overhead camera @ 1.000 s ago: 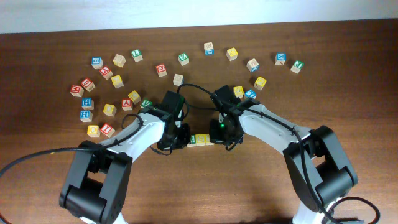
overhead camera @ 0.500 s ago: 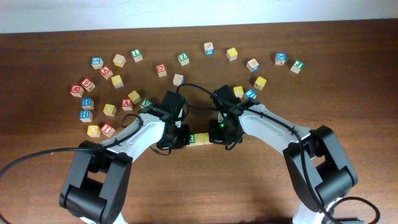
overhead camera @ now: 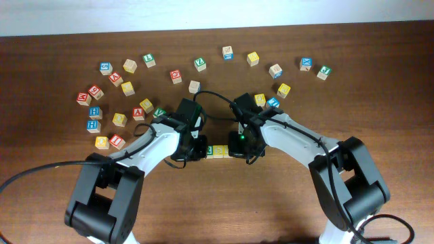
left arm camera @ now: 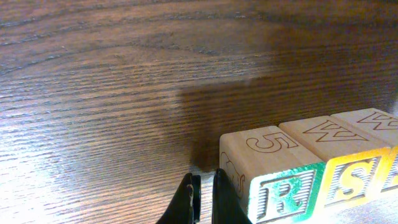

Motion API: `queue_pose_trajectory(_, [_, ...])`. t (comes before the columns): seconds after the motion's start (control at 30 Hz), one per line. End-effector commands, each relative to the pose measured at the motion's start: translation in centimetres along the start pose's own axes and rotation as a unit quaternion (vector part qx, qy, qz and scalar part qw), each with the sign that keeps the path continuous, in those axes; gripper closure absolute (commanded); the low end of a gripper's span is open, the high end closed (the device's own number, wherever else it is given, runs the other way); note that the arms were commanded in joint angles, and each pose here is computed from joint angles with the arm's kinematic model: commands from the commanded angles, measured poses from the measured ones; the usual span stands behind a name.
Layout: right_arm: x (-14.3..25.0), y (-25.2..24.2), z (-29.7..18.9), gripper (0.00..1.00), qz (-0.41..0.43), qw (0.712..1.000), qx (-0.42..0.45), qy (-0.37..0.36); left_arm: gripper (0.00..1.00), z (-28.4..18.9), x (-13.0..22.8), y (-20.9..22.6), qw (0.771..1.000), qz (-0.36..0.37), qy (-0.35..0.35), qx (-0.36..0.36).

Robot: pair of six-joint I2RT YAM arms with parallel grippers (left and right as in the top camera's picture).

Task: Spell out RSS
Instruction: 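Hold both grippers against the R and S ends of the row, then lift both grippers up and away from the RSS row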

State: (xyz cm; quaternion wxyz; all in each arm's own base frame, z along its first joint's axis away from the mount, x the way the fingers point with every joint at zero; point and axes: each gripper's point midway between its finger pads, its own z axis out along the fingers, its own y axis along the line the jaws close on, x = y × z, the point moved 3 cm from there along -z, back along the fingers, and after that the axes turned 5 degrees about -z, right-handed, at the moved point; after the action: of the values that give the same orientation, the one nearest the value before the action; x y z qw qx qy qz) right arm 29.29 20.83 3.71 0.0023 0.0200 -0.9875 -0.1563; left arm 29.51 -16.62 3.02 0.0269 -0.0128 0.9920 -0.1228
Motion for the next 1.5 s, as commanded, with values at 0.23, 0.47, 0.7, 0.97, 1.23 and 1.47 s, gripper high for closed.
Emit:
queue_pose_trajectory(0.23, [-0.5, 0.5, 0.1, 0.95, -0.003, 1.0, -0.003, -0.007, 0.89, 0.6, 0.8, 0.3, 1.0, 0.008, 0.016, -0.006])
queue_pose_trajectory(0.47, [-0.4, 0.4, 0.1, 0.93, -0.003, 1.0, -0.002, -0.005, 0.88, 0.5, 1.0, 1.0, 0.999, 0.006, 0.019, -0.025])
queue_pose_trajectory(0.7, [-0.1, 0.3, 0.1, 0.94, -0.001, 1.0, 0.001, 0.001, 0.84, 0.3, 0.6, 1.2, 1.0, 0.001, 0.013, -0.024])
queue_pose_trajectory(0.97, [-0.1, 0.3, 0.1, 0.92, -0.001, 1.0, -0.001, 0.003, 0.81, 0.3, 0.4, 1.1, 1.0, 0.001, 0.009, -0.023])
queue_pose_trajectory(1.23, [-0.5, 0.2, -0.4, 0.89, 0.0, 1.0, 0.002, 0.0, 0.7, 0.1, 0.9, 2.4, 0.998, -0.007, 0.017, -0.059])
queue_pose_trajectory(1.47, [-0.7, -1.4, -0.8, 0.89, 0.014, 1.0, 0.008, 0.007, 0.71, 0.1, 1.0, 2.6, 0.998, -0.009, 0.019, -0.066])
